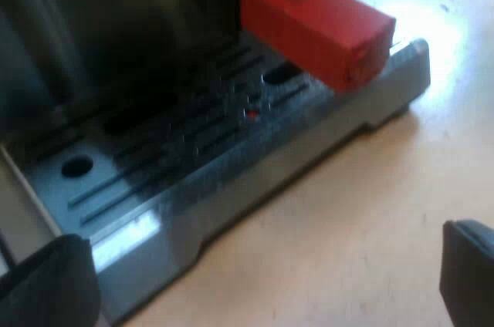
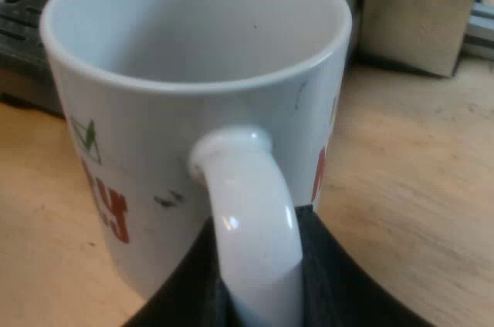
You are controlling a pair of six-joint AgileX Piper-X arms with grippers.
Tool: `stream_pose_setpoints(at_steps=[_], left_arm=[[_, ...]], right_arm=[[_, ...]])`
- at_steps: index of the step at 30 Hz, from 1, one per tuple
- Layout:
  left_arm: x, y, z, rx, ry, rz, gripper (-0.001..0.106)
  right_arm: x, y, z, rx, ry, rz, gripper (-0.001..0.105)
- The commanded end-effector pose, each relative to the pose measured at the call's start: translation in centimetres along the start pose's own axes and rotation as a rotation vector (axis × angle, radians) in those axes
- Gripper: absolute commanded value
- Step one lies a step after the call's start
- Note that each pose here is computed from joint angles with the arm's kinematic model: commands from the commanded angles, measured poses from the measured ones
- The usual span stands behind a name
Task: Place mug into machine
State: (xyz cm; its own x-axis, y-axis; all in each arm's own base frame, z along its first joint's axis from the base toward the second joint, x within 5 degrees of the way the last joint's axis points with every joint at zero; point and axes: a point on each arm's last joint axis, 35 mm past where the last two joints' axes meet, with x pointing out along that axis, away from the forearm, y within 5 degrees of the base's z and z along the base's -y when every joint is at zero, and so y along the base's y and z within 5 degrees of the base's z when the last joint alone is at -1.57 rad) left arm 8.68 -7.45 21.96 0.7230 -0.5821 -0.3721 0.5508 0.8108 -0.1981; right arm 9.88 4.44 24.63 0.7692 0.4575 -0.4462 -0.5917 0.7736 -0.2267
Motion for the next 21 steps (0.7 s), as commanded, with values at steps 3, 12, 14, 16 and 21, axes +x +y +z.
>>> stream_pose_setpoints(at_steps=[3,12,14,16,21], left_arm=[[0.5,0.4,0.3,-0.021,-0.158,0.020,0.091],[0.8,1.8,0.0,-0.045,-0.209,0.077,0.091],[0.7,2.0,0.0,-0.045,-0.211,0.087,0.091],[0.9,2.3,-0.1,-0.048,-0.201,0.099,0.091],[1.7,2.4,-0.2,-0.037,-0.161,0.079,0.091]], right_arm=[[-0.4,0.5,1.6,-0.040,-0.086,-0.041,0.000],[0.3,2.0,1.6,-0.053,-0.144,-0.043,0.000],[0.8,2.3,1.4,-0.054,-0.156,-0.060,0.000],[1.3,2.5,1.2,-0.055,-0.170,-0.080,0.000],[2.9,3.4,1.0,-0.067,-0.188,-0.073,0.000]])
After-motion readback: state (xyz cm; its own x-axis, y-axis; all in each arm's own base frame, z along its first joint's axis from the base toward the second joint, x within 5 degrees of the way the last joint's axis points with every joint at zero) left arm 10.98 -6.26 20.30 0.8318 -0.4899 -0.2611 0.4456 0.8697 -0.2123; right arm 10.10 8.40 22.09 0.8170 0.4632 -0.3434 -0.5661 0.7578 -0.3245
